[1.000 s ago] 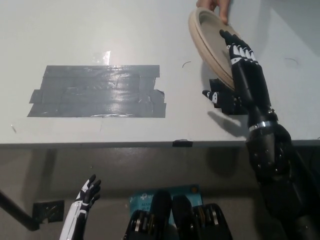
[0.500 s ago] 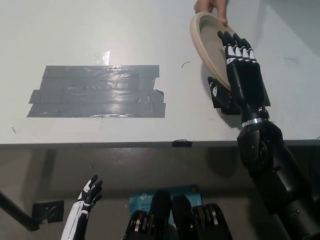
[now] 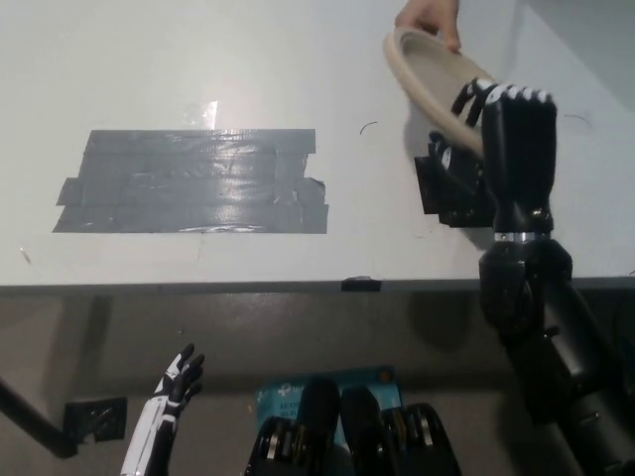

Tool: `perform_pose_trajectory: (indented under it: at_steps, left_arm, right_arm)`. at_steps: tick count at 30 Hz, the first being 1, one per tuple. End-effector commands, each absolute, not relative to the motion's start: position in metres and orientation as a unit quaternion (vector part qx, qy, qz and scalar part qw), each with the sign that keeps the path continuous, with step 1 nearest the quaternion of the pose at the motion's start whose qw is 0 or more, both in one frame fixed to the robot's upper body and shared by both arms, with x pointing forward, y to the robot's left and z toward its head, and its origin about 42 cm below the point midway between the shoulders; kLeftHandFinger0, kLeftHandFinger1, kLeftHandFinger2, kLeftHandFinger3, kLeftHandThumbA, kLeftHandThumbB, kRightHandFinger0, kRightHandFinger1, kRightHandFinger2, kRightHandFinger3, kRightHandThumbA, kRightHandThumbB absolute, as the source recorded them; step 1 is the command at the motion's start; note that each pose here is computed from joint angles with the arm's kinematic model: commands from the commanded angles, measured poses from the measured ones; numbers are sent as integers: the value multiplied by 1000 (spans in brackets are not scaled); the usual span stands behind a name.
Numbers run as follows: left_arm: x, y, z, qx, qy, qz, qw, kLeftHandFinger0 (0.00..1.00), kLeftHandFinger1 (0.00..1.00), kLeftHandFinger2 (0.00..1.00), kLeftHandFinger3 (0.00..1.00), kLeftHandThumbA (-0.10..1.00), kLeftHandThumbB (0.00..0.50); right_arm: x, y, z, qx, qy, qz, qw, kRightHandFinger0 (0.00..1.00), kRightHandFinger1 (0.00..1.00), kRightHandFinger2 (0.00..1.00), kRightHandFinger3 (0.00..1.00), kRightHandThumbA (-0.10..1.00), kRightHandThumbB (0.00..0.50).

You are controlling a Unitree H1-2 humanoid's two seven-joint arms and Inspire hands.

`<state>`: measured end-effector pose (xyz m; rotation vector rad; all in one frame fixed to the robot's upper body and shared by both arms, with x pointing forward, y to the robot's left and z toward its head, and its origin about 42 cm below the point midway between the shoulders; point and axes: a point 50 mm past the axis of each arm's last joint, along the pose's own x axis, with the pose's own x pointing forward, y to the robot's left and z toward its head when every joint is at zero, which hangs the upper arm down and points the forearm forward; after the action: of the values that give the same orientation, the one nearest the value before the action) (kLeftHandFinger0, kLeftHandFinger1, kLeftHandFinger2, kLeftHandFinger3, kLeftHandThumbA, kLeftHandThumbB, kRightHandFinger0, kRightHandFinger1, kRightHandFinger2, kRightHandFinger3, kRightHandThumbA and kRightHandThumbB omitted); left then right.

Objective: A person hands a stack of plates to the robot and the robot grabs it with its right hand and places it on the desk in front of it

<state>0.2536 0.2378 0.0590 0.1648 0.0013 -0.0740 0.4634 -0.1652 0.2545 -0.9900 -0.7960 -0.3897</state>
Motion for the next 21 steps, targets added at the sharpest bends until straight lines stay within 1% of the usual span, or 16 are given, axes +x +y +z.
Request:
perform_pose_trajectory:
  at_steps: [1,2,3,4,6,7,8,11,12,13,14,15,17,19,20,21]
  left_arm:
    - [258,240,71,92,-31,-45,994,1000,1000,1000,1000,1000,194]
    - [258,240,71,93,-32,-45,994,1000,1000,1000,1000,1000,194]
    - [259,240,72,93,-31,-45,994,1000,1000,1000,1000,1000,194]
    - [260,240,73,94,-31,-45,994,1000,1000,1000,1000,1000,198]
    - [260,240,72,95,-32,-45,994,1000,1000,1000,1000,1000,200]
    - [261,240,72,95,-33,-46,994,1000,1000,1000,1000,1000,203]
    - [261,241,72,96,-33,-46,994,1000,1000,1000,1000,1000,204]
    - [261,241,74,98,-33,-47,994,1000,1000,1000,1000,1000,204]
    - [261,240,74,98,-31,-47,994,1000,1000,1000,1000,1000,206]
    - [261,240,75,98,-31,-47,994,1000,1000,1000,1000,1000,206]
    - [262,241,75,98,-33,-48,993,1000,1000,1000,1000,1000,208]
    - [263,242,76,97,-34,-48,994,1000,1000,1000,1000,1000,217]
    - [264,242,76,96,-34,-49,994,1000,1000,1000,1000,1000,220]
    - [265,242,76,98,-35,-50,993,1000,1000,1000,1000,1000,223]
    - [266,242,77,99,-36,-51,993,1000,1000,1000,1000,1000,226]
    - [266,242,77,99,-36,-51,993,1000,1000,1000,1000,1000,232]
  right_arm:
    - [463,-168,318,-438,-461,-233,735,0,43,271,357,1000,0]
    - [461,-169,322,-437,-467,-235,732,0,42,271,357,1000,0]
    - [461,-171,326,-433,-475,-237,729,0,9,238,319,1000,0]
    - [460,-172,331,-428,-482,-238,727,0,5,235,317,1000,0]
    - [458,-176,342,-420,-492,-239,725,0,0,237,320,1000,0]
    - [457,-178,349,-420,-498,-243,718,0,3,252,346,1000,0]
    - [456,-180,354,-422,-505,-246,712,0,3,253,350,1000,0]
    - [456,-185,363,-423,-508,-247,708,0,0,219,284,1000,8]
    - [459,-189,363,-428,-510,-244,705,0,0,178,250,1000,6]
    - [461,-191,363,-430,-510,-243,704,0,0,174,245,1000,5]
    - [464,-194,361,-445,-510,-239,696,0,0,175,242,983,0]
    - [470,-198,356,-468,-506,-227,688,0,0,186,240,943,3]
    - [474,-201,348,-490,-494,-211,687,0,0,199,241,924,1]
    - [479,-202,341,-514,-485,-198,679,0,0,187,231,888,4]
    - [483,-202,335,-521,-481,-190,679,0,0,150,196,818,20]
    - [485,-203,331,-529,-478,-185,676,0,0,128,178,817,27]
